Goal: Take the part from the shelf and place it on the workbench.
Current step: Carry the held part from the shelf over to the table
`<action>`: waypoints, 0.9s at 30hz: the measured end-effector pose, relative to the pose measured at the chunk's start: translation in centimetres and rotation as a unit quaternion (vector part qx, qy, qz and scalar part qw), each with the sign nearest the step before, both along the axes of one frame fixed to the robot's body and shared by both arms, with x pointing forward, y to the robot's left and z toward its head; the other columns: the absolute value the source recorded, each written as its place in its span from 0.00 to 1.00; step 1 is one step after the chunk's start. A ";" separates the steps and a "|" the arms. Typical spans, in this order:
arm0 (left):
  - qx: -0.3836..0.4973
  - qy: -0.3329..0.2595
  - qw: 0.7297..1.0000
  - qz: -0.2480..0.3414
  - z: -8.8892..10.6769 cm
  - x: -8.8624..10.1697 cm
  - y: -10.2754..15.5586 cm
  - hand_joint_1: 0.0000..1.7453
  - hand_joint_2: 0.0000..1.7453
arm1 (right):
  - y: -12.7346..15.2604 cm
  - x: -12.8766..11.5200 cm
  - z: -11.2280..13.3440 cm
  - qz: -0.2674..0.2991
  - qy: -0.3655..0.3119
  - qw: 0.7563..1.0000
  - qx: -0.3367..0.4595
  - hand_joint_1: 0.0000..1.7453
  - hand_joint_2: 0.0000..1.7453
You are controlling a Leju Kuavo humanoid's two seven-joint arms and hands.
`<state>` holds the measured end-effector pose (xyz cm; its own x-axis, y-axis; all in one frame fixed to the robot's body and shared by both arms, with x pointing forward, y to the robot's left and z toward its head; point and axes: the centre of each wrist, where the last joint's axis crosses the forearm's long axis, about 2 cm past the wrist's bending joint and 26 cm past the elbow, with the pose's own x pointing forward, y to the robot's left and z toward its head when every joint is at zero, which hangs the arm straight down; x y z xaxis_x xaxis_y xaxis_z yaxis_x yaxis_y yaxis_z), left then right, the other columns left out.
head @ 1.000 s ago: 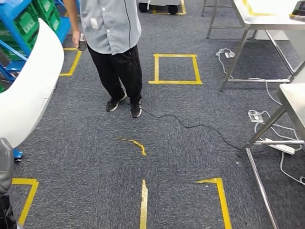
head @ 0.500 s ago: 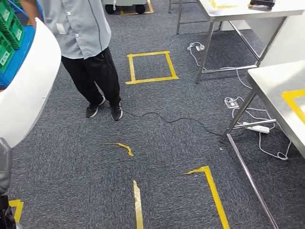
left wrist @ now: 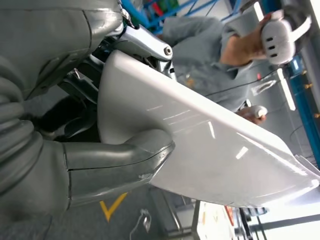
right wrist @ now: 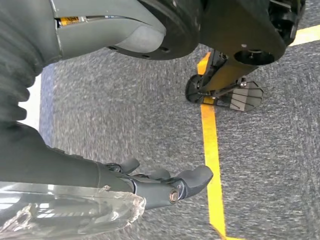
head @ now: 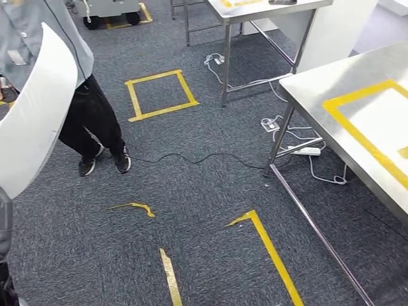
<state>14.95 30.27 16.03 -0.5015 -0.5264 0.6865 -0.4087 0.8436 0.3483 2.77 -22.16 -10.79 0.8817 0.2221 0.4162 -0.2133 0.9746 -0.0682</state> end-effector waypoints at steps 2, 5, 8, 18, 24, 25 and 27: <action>-0.001 -0.002 1.000 0.000 0.0 0.1 0.0 0.96 1.00 | 0.0 -0.2 0.0 0.000 0.002 1.000 0.000 0.00 1.00; -0.005 -0.005 1.000 0.000 0.1 0.2 -0.1 0.96 1.00 | 0.0 -0.6 0.0 0.000 0.005 1.000 0.000 0.00 1.00; -0.012 -0.005 1.000 0.001 0.1 0.1 -0.1 0.96 1.00 | 0.0 -0.2 0.0 0.001 0.001 1.000 -0.001 0.00 1.00; -0.023 -0.010 1.000 0.003 0.1 0.2 -0.2 0.96 1.00 | 0.0 -0.1 0.0 0.007 -0.001 1.000 -0.002 0.00 1.00; -0.038 -0.011 0.999 -0.001 0.1 0.2 -0.1 0.96 1.00 | 0.0 0.0 0.0 0.007 -0.002 1.000 -0.002 0.00 1.00; -0.040 -0.011 0.999 -0.002 0.1 0.1 -0.1 0.96 1.00 | 0.0 0.0 0.0 0.007 -0.001 1.000 -0.002 0.00 1.00; -0.043 -0.011 0.999 0.000 0.1 0.1 0.0 0.96 1.00 | 0.0 -0.1 0.0 0.007 0.000 1.000 -0.002 0.00 1.00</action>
